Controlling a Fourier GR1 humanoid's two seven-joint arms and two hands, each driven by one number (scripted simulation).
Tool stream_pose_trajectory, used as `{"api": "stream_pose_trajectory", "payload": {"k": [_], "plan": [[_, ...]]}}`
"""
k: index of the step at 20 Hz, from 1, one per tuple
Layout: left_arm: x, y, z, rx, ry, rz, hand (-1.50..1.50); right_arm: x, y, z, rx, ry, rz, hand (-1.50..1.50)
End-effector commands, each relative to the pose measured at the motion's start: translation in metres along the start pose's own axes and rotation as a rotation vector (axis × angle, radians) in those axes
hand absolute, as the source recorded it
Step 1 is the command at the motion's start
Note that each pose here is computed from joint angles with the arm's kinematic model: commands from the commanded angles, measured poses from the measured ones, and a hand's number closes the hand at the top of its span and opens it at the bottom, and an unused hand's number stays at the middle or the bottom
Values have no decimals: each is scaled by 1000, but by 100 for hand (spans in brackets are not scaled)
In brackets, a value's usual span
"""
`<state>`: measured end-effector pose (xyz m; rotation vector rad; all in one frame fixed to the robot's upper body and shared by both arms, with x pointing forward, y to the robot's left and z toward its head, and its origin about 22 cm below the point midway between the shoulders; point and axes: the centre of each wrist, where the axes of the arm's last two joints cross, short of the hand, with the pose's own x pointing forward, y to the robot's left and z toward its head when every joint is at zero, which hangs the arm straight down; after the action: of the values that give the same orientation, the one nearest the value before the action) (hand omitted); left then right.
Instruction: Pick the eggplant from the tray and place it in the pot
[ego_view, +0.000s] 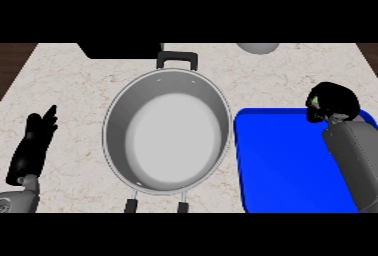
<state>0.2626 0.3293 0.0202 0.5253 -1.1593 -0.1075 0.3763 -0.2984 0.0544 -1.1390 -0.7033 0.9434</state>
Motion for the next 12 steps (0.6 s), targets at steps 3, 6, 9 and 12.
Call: {"api": "stream_pose_trajectory", "payload": {"k": [3, 6, 9, 12], "plan": [[12, 10, 3, 3, -5, 2, 0, 5, 2, 17, -108, -33, 18, 150], [7, 9, -1, 11, 15, 2, 0, 13, -28, 12, -179, -5, 39, 150], [-2, -17, -4, 8, 9, 6, 0, 8, 0, 38, -186, -195, 47, 150], [-7, 18, -2, 51, 33, 19, 0, -9, 14, 64, -99, -441, 49, 150]]}}
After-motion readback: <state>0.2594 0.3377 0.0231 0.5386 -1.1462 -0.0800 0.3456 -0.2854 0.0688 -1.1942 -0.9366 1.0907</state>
